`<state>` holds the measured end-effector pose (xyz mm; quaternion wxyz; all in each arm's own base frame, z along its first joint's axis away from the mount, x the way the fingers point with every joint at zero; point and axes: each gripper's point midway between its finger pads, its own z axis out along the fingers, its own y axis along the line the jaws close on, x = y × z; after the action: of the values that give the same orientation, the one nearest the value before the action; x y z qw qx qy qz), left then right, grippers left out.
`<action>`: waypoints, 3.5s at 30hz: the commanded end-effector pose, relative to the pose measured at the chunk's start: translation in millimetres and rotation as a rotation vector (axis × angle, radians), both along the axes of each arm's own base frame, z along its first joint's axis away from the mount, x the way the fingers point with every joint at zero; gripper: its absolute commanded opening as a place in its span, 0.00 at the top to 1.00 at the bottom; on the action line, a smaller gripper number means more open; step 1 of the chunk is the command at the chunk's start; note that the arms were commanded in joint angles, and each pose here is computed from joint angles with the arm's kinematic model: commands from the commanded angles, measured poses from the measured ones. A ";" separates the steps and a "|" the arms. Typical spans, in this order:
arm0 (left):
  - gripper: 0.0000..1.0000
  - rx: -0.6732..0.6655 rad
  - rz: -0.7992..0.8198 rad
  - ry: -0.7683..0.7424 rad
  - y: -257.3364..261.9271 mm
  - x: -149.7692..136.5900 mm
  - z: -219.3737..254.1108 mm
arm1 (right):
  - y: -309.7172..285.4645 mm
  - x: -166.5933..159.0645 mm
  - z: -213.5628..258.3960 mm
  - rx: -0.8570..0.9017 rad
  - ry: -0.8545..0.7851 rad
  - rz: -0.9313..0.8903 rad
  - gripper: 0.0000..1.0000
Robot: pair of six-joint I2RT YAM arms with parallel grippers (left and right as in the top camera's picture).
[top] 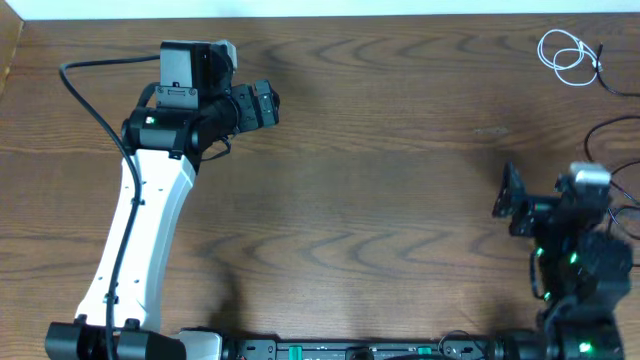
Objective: Untangle cables
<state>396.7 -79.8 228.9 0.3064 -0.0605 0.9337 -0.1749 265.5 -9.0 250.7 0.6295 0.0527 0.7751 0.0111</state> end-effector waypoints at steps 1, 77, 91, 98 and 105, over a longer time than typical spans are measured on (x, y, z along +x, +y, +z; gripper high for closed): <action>0.03 0.004 0.005 -0.002 1.0 1.8 0.2 | -6.7 -9.2 -25.6 -0.003 -0.061 -0.032 0.01; 0.03 0.339 0.291 -0.869 100.6 -143.8 -55.3 | -6.1 -19.7 -93.2 0.057 -0.142 -0.039 0.01; 0.03 0.385 0.295 -0.751 106.9 -154.6 -90.7 | -6.1 -19.7 -93.2 0.057 -0.142 -0.039 0.01; 0.03 0.385 0.294 -0.746 106.9 -154.5 -91.9 | -6.1 -19.7 -93.2 0.057 -0.142 -0.039 0.01; 0.03 0.385 0.294 -0.746 106.9 -154.5 -91.9 | -6.1 -19.7 -93.2 0.057 -0.142 -0.039 0.01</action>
<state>244.1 20.5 154.0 0.6710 -0.0615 0.7387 0.0176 246.1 -13.0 158.1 0.6811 0.0784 0.7276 0.0260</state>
